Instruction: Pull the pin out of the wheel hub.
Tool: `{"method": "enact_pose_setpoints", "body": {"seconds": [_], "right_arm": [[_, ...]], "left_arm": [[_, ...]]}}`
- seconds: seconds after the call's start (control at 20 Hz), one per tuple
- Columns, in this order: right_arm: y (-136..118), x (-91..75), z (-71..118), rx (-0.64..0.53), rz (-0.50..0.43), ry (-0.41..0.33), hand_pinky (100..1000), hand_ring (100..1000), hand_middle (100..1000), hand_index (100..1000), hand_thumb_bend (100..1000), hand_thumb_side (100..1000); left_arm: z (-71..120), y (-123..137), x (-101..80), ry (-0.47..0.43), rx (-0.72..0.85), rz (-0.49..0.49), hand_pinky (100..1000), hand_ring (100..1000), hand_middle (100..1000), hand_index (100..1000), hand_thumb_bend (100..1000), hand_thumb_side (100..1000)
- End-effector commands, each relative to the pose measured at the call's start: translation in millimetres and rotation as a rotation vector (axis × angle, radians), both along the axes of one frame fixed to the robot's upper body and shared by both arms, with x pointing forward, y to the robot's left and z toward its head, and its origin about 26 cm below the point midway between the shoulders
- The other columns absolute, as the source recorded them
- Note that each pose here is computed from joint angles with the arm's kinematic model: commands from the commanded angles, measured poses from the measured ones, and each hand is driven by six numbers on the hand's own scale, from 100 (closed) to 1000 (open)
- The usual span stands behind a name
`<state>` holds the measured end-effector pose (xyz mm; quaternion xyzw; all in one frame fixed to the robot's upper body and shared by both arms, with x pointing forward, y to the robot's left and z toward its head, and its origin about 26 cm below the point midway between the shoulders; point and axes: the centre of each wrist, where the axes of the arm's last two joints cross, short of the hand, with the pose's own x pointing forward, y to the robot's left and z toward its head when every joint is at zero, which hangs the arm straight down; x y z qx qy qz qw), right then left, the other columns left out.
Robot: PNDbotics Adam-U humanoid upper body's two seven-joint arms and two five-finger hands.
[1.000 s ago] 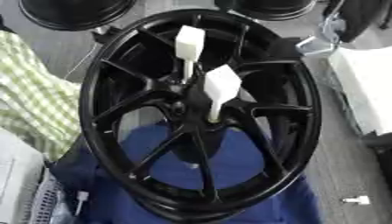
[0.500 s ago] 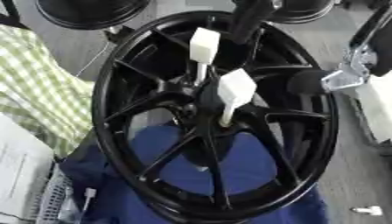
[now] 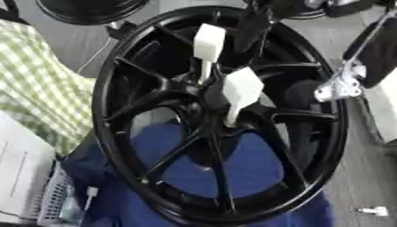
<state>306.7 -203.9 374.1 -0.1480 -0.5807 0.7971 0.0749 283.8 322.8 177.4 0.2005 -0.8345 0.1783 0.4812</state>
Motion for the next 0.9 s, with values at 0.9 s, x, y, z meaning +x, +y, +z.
{"method": "enact_pose_setpoints", "body": {"seconds": [0.9], "right_arm": [[8.4, 23.5, -25.3, -0.068, -0.148, -0.032, 818, 778, 752, 816, 321, 545]], "left_arm": [[7.1, 0.4, -1.5, -0.028, -0.001, 0.0, 591, 638, 588, 731, 419, 582]]}}
